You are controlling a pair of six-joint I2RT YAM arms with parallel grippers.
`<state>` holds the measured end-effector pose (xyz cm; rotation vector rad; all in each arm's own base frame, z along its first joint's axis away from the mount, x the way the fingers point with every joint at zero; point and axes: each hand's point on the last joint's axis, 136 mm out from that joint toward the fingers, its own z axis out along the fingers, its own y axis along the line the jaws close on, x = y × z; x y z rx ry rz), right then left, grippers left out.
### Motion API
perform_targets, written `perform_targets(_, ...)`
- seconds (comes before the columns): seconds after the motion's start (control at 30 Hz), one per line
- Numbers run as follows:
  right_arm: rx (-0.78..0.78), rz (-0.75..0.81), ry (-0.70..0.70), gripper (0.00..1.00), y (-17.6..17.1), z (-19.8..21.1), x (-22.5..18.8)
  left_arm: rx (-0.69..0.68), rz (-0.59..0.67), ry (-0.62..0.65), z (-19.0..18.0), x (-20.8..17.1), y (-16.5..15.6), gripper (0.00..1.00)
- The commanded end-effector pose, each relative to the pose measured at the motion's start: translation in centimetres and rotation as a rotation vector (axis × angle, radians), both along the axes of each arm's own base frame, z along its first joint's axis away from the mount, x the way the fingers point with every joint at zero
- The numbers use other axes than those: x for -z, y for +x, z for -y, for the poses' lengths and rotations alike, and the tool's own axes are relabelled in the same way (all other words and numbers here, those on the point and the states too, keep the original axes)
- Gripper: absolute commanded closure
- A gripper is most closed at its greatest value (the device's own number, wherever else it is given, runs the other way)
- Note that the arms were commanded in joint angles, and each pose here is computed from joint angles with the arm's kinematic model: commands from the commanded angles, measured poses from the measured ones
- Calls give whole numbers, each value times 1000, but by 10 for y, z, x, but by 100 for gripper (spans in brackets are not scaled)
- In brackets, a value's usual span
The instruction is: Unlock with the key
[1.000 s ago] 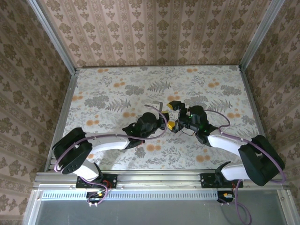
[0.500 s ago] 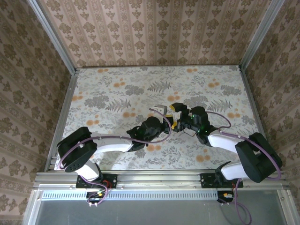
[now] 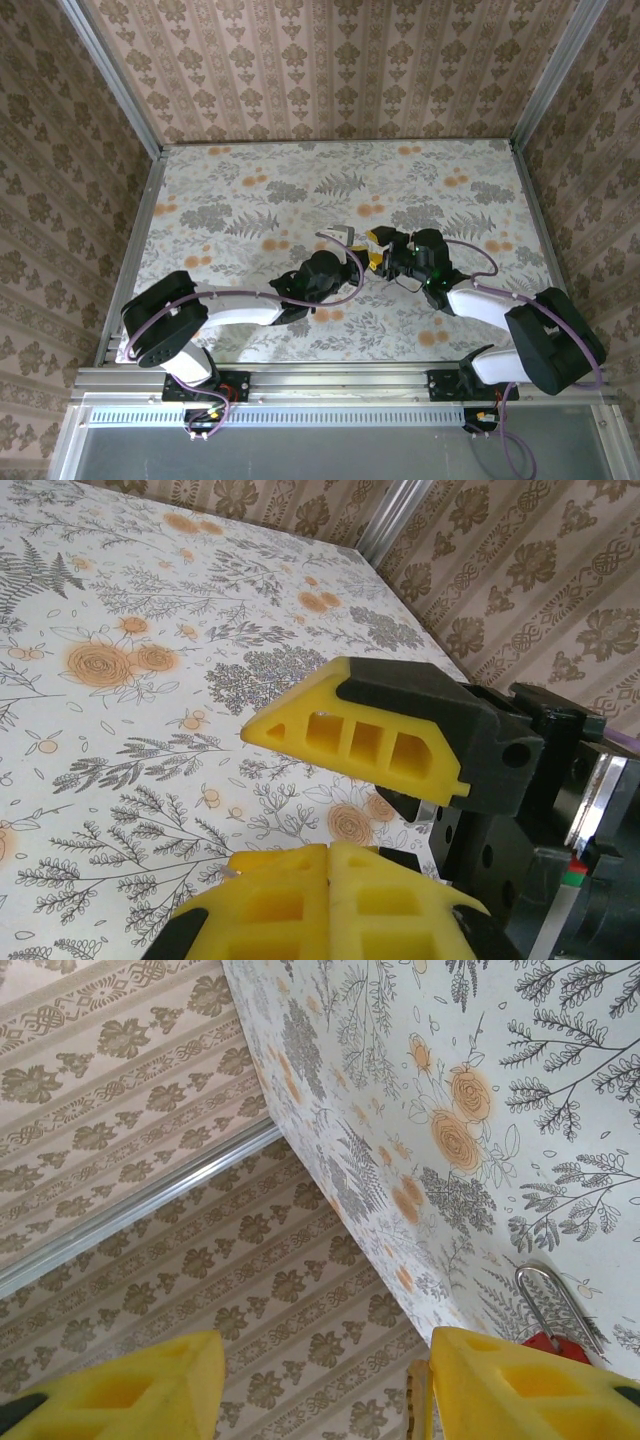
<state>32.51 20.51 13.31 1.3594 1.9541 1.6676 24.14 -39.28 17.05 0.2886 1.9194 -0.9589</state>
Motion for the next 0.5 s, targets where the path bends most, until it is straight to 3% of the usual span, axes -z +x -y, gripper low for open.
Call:
perform_targets(0.0, 9, 22, -3, 47, -2, 4, -3, -20, 0, -40, -2, -4, 3, 100)
perform_targets(0.27, -18, 36, 11, 41, -4, 0, -5, -20, -8, -63, -2, -2, 5, 100)
perform_targets(0.47, -52, 44, 26, 22, -11, -3, -9, -15, 4, -75, 2, -7, 15, 100)
